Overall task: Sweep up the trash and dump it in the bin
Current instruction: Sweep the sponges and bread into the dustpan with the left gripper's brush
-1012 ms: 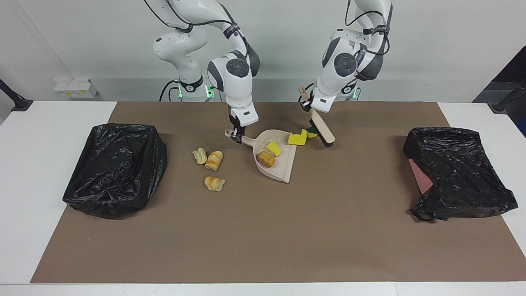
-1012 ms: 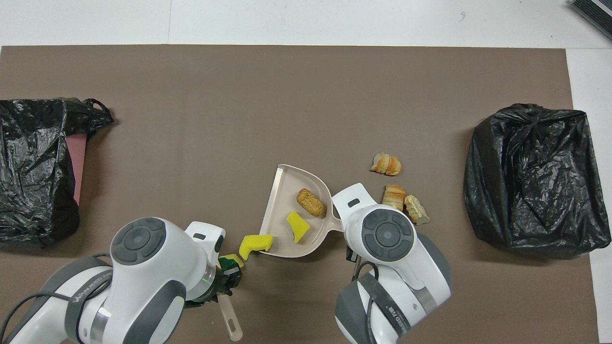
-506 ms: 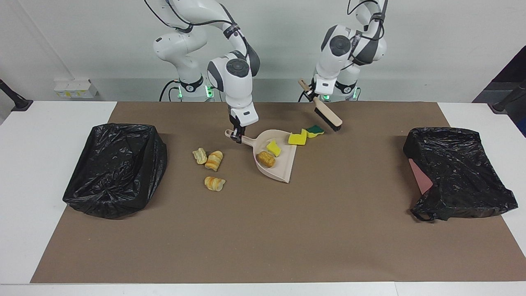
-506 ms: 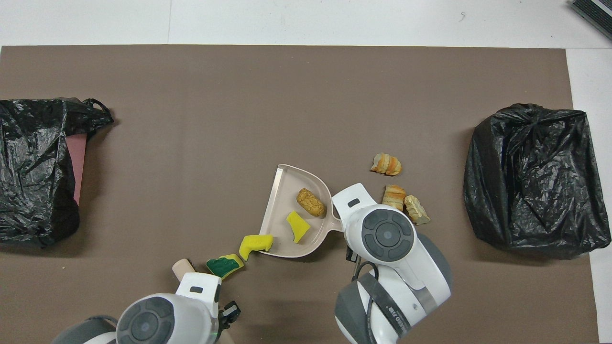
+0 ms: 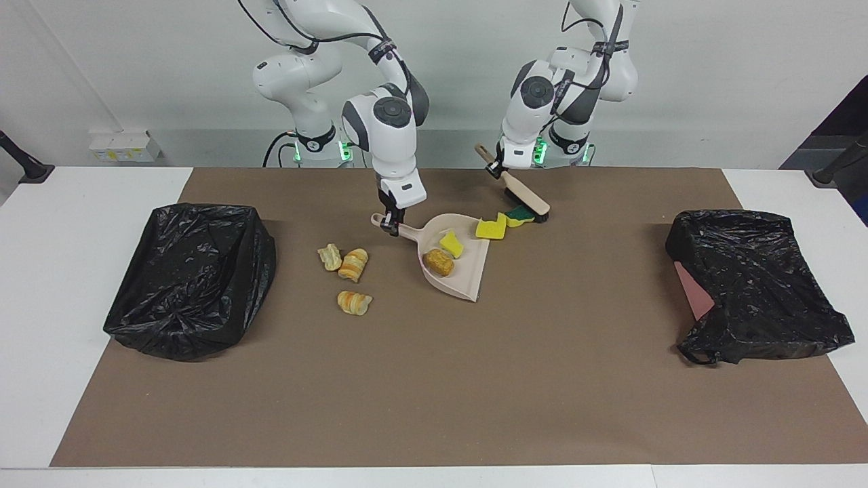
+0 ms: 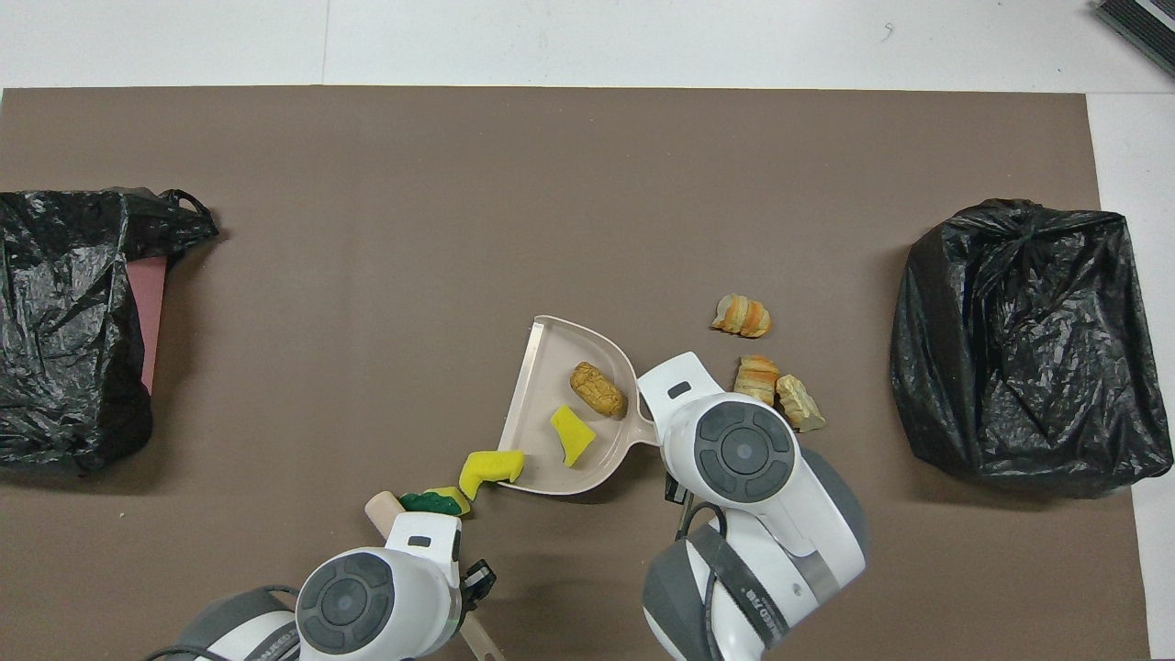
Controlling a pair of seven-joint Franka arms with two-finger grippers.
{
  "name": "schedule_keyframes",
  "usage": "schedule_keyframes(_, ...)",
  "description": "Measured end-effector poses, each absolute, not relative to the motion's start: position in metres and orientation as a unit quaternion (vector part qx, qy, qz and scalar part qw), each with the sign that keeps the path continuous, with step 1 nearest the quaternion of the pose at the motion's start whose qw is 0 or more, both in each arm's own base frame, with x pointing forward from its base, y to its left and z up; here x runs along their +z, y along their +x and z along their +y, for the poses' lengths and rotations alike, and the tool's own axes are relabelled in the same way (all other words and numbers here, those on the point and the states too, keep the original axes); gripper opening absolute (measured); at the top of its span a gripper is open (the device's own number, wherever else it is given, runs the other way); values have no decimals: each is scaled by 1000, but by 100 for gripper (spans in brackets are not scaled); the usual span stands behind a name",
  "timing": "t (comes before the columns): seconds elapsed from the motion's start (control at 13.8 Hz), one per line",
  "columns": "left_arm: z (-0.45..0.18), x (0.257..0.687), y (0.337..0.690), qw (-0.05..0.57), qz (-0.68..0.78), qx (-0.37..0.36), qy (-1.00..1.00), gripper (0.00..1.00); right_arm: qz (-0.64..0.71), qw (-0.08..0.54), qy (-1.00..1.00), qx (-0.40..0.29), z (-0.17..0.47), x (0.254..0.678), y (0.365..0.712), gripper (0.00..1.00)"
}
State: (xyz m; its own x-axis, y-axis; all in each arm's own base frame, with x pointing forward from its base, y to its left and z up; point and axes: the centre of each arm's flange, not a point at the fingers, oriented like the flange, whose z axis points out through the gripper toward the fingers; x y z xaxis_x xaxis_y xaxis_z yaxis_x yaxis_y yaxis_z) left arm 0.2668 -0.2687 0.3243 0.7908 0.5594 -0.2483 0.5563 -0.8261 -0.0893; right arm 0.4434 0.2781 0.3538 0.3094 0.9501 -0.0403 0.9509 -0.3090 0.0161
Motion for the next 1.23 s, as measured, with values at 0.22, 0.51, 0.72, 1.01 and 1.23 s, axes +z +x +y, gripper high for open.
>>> schedule_keyframes(0.22, -279, 328, 300, -20, -253, 132, -958, 26, 588, 18, 809, -12, 278, 354, 443, 32)
schedule_keyframes(0.51, -297, 332, 335, -54, -156, 119, -979, 26, 588, 18, 809, -12, 278, 354, 443, 32)
schedule_keyframes(0.72, -316, 331, 351, -71, -69, 114, -989, 26, 587, 18, 809, -12, 278, 354, 443, 32)
schedule_keyframes(1.01, -332, 335, 353, -83, 17, 107, -991, 26, 587, 18, 809, -12, 278, 354, 443, 32)
schedule_keyframes(1.23, -325, 336, 358, -82, 13, 113, -990, 26, 587, 18, 809, -12, 278, 354, 443, 32)
